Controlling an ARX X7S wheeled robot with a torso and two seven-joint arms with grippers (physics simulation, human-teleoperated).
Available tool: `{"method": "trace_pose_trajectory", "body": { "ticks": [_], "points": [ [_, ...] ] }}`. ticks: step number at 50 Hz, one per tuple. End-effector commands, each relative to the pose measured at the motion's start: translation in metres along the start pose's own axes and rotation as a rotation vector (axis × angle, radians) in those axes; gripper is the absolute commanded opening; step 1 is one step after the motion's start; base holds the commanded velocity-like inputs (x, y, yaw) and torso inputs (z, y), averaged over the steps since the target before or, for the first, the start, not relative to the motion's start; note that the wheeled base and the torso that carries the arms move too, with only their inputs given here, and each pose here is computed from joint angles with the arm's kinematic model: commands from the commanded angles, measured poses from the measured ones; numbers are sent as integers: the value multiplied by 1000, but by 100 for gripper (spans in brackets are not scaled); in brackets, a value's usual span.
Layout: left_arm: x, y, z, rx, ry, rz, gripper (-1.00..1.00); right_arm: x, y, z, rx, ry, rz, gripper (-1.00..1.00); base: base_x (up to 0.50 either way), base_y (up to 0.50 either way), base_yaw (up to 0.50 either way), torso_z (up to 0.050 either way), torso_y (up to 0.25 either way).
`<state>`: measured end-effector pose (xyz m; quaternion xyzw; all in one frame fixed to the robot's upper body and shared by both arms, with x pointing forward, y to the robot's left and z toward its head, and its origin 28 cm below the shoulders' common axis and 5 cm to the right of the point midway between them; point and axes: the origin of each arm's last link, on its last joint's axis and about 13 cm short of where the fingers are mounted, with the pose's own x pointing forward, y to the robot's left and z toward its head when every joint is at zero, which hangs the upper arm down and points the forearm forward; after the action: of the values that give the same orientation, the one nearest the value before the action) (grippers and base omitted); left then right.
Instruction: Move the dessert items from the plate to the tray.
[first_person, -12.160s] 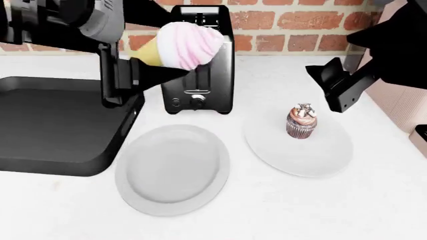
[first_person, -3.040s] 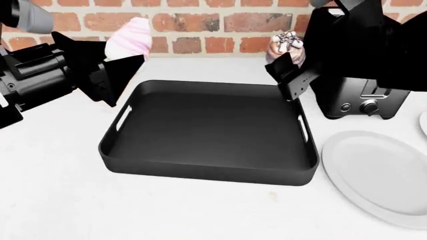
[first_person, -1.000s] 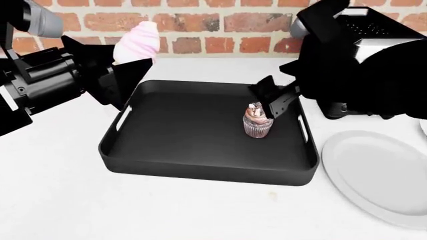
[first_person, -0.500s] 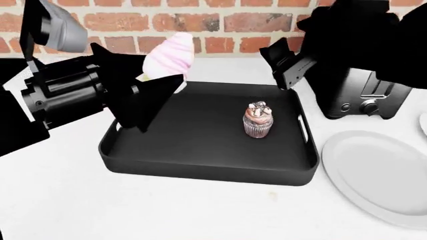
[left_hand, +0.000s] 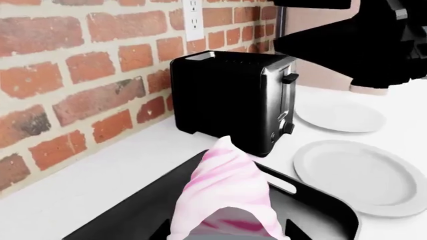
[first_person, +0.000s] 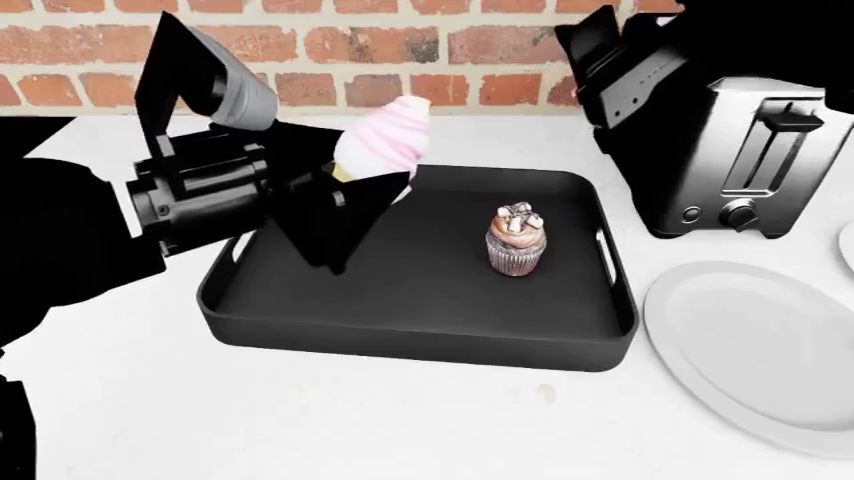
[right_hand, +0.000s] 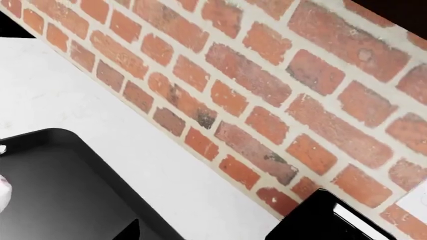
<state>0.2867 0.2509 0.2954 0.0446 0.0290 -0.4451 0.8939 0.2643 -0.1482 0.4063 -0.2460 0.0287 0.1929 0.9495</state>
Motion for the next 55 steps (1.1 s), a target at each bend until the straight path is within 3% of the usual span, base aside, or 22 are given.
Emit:
{"method": "trace_pose_trajectory", "body": {
  "ticks": [1, 31, 32, 47, 55],
  "points": [
    [5, -7, -5, 6, 23, -23, -100, -8, -1, 6, -21, -16, -38, 100, 0, 0, 0, 0, 0],
    [9, -2, -14, 24, 75, -11, -100, -5, 1, -1, -13, -15, -37, 100, 0, 0, 0, 0, 0],
    [9, -2, -14, 22, 78, -11, 100, -5, 1, -1, -12, -14, -36, 100, 0, 0, 0, 0, 0],
    [7, 0, -1, 2, 28, -14, 100, -4, 2, -2, -7, -12, -32, 100, 0, 0, 0, 0, 0],
    [3, 3, 24, 5, -56, -6, 100, -5, 1, -1, -10, -14, -35, 100, 0, 0, 0, 0, 0]
  ]
}}
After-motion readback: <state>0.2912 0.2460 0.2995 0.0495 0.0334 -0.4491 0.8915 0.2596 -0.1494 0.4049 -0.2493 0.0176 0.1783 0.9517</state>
